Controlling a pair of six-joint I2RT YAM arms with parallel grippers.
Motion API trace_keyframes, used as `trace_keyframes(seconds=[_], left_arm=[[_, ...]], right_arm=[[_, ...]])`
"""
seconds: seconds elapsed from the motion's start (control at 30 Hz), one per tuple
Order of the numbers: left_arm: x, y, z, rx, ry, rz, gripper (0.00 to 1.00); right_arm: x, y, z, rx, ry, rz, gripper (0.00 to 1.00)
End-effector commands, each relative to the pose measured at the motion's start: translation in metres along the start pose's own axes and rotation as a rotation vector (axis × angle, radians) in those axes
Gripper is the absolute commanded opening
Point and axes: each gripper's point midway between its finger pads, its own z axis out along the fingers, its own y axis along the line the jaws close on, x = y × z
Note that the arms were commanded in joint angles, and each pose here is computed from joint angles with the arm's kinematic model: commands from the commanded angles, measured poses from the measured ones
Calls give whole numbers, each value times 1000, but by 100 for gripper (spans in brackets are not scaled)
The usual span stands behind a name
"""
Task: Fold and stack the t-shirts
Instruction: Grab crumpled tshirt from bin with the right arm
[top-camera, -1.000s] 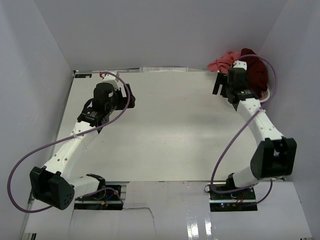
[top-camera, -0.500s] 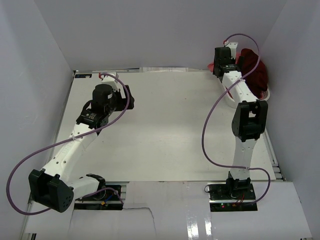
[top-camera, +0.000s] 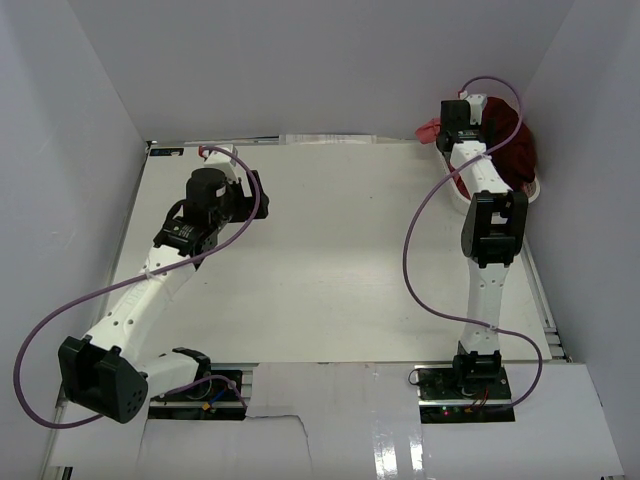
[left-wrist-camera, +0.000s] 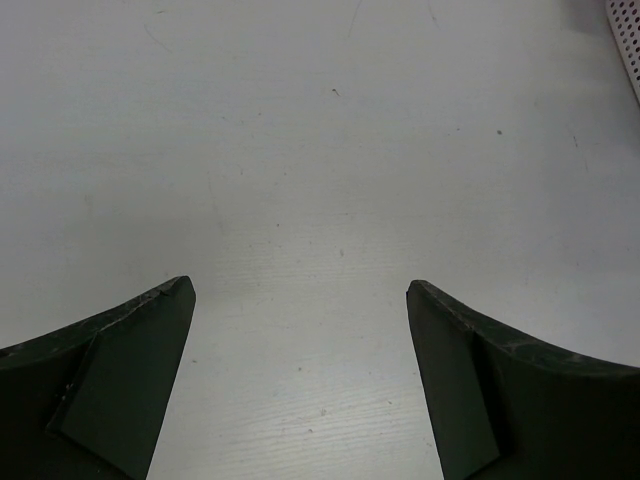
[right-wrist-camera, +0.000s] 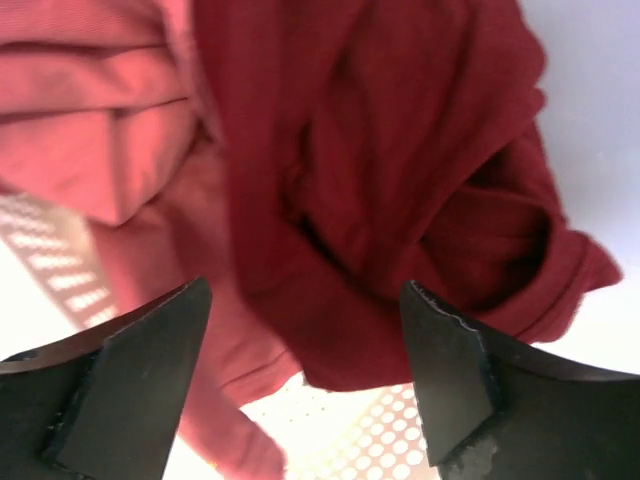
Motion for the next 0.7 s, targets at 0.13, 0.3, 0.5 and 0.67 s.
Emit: trace_keyframes(seconds=[0.13, 0.3, 0.5, 0.67], left_arm=[[0, 1, 1, -2, -1, 12, 98], [1, 2, 2, -7, 2, 16, 98], [-1, 3, 1, -13, -4, 17, 98], [0, 5, 0, -23, -6, 17, 98]], right_arm=[[-18, -18, 15, 18, -36, 59, 52], [-17, -12, 15, -18, -33, 65, 47], [-20, -4, 13, -73, -39, 75, 61], [-16, 6, 15, -112, -30, 75, 50]])
